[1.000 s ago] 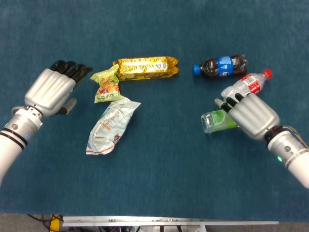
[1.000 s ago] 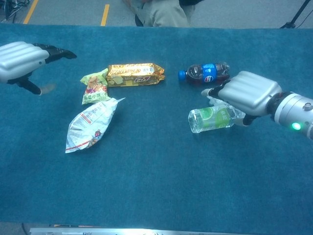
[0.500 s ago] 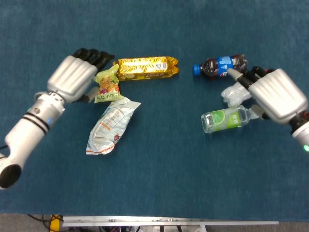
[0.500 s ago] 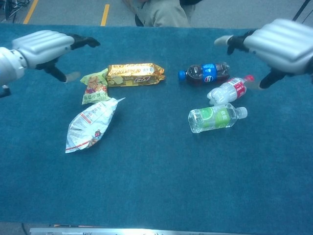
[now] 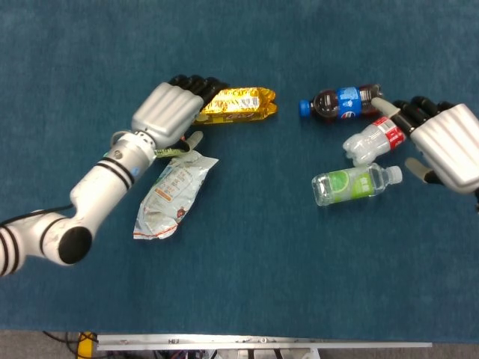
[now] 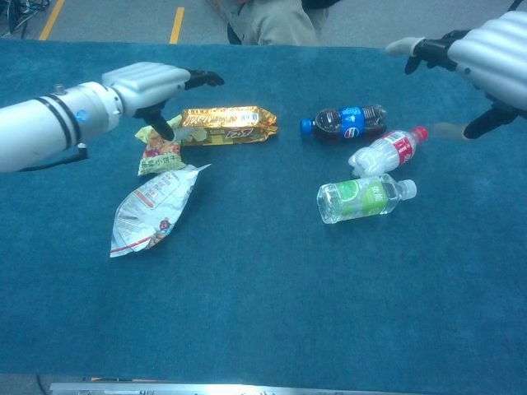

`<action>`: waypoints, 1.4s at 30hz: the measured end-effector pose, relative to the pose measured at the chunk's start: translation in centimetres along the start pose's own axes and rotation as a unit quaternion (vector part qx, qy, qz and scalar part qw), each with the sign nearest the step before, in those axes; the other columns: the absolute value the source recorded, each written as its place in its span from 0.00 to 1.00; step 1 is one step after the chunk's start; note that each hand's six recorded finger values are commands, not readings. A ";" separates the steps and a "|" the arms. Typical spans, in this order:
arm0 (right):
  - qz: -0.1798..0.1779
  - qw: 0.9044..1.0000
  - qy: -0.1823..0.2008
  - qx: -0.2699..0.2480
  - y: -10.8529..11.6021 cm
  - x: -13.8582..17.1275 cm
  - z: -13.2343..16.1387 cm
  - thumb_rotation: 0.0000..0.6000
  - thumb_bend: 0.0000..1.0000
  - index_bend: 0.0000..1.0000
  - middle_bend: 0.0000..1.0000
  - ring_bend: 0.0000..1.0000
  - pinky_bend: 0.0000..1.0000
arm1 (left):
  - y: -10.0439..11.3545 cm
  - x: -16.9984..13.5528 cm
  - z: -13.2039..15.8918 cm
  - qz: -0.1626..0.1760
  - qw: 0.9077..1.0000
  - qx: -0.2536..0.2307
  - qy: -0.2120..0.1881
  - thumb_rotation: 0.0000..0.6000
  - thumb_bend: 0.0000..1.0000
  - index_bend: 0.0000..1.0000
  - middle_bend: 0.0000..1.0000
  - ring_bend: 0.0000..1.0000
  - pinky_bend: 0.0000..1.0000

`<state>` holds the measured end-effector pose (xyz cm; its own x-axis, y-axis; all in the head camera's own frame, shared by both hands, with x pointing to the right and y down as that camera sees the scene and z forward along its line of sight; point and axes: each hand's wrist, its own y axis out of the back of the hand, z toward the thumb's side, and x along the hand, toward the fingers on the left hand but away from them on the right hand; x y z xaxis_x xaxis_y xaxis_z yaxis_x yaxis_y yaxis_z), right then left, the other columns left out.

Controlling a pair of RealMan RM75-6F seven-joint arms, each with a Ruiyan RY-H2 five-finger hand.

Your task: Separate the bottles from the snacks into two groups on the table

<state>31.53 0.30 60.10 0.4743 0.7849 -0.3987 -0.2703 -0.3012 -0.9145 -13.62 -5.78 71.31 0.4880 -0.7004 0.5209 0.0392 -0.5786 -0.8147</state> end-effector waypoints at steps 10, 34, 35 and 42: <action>-0.007 1.000 -0.005 -0.004 0.1 0.2 -0.5 1.00 0.23 0.02 0.28 0.27 0.55 | -0.4 2.6 0.7 0.001 1.000 0.002 0.020 1.00 0.40 0.00 0.06 0.07 0.14; 0.000 1.000 -0.008 -0.014 -0.2 0.3 -0.6 1.00 0.23 0.02 0.28 0.27 0.55 | -3.3 6.4 0.8 -0.020 0.996 0.023 0.079 1.00 0.38 0.00 0.01 0.03 0.14; 0.000 1.000 -0.008 -0.014 -0.2 0.3 -0.6 1.00 0.23 0.02 0.28 0.27 0.55 | -3.4 6.6 0.7 -0.020 0.996 0.023 0.081 1.00 0.38 0.00 0.02 0.03 0.14; 0.003 1.000 -0.012 -0.020 -0.4 0.4 -1.0 1.00 0.23 0.02 0.28 0.27 0.55 | -4.1 7.5 0.7 -0.024 0.995 0.033 0.088 1.00 0.38 0.09 0.17 0.09 0.14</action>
<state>32.61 0.18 60.20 0.4525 0.7960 -0.4020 -0.2395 -0.3257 -0.9146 -9.52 -8.36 78.36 0.3244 -0.7380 0.5917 0.1196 -0.5885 -0.7996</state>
